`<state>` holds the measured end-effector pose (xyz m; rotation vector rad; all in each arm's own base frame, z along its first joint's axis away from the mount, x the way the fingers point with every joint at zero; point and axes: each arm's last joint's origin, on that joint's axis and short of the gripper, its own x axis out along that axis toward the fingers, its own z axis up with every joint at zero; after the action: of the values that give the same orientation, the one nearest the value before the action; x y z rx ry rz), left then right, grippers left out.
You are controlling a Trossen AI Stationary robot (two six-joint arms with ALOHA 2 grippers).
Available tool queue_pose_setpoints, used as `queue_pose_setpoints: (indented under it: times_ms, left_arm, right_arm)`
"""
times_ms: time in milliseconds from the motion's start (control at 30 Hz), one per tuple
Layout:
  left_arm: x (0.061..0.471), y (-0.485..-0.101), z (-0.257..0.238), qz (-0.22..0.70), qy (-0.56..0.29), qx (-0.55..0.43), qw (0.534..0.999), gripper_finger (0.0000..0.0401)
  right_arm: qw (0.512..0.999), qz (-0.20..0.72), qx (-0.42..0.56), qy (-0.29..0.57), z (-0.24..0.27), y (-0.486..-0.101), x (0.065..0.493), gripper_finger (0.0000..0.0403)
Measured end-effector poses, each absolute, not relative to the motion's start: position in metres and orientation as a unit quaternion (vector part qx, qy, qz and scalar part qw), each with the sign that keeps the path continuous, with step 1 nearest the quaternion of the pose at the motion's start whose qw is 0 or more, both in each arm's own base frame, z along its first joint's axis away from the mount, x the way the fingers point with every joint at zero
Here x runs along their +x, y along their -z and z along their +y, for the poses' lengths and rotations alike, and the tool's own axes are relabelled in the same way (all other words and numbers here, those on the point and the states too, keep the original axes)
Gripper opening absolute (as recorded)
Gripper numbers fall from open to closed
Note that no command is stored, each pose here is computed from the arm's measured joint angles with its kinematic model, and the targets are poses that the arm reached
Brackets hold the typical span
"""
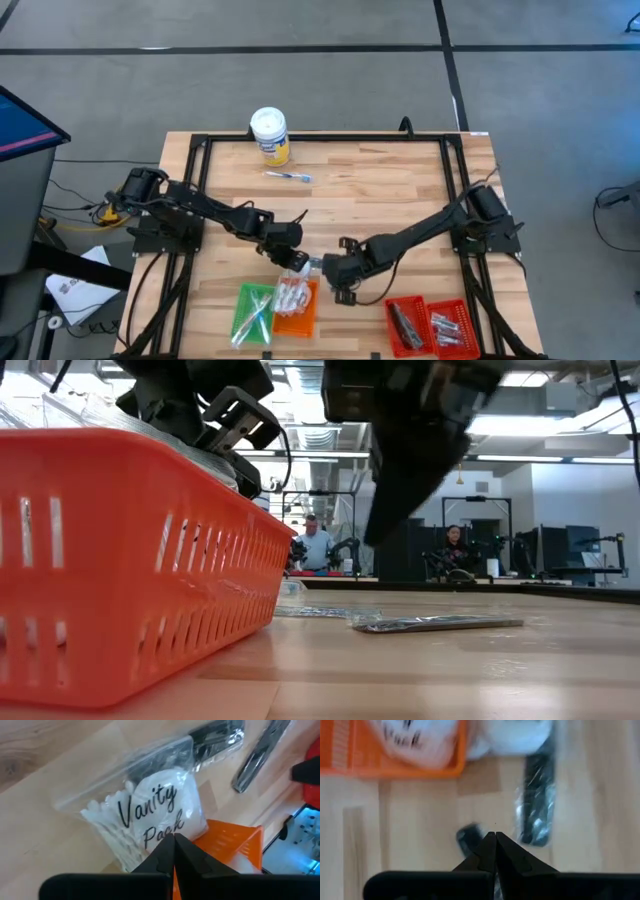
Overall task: Pick & Place Travel size toiletries
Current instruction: Move the white vanity pack and black combs to the middle of the table
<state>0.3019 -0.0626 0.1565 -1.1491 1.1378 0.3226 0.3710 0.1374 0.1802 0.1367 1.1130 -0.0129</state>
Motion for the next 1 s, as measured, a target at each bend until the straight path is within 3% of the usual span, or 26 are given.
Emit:
queue_pose_setpoints:
  times_ms: [1000]
  left_arm:
    - [0.295, -0.143, -0.043, 0.505, -0.173, -0.515, 0.671, 0.0]
  right_arm:
    - [0.829, 0.553, 0.087, 0.012, 0.112, -0.154, 0.384, 0.0]
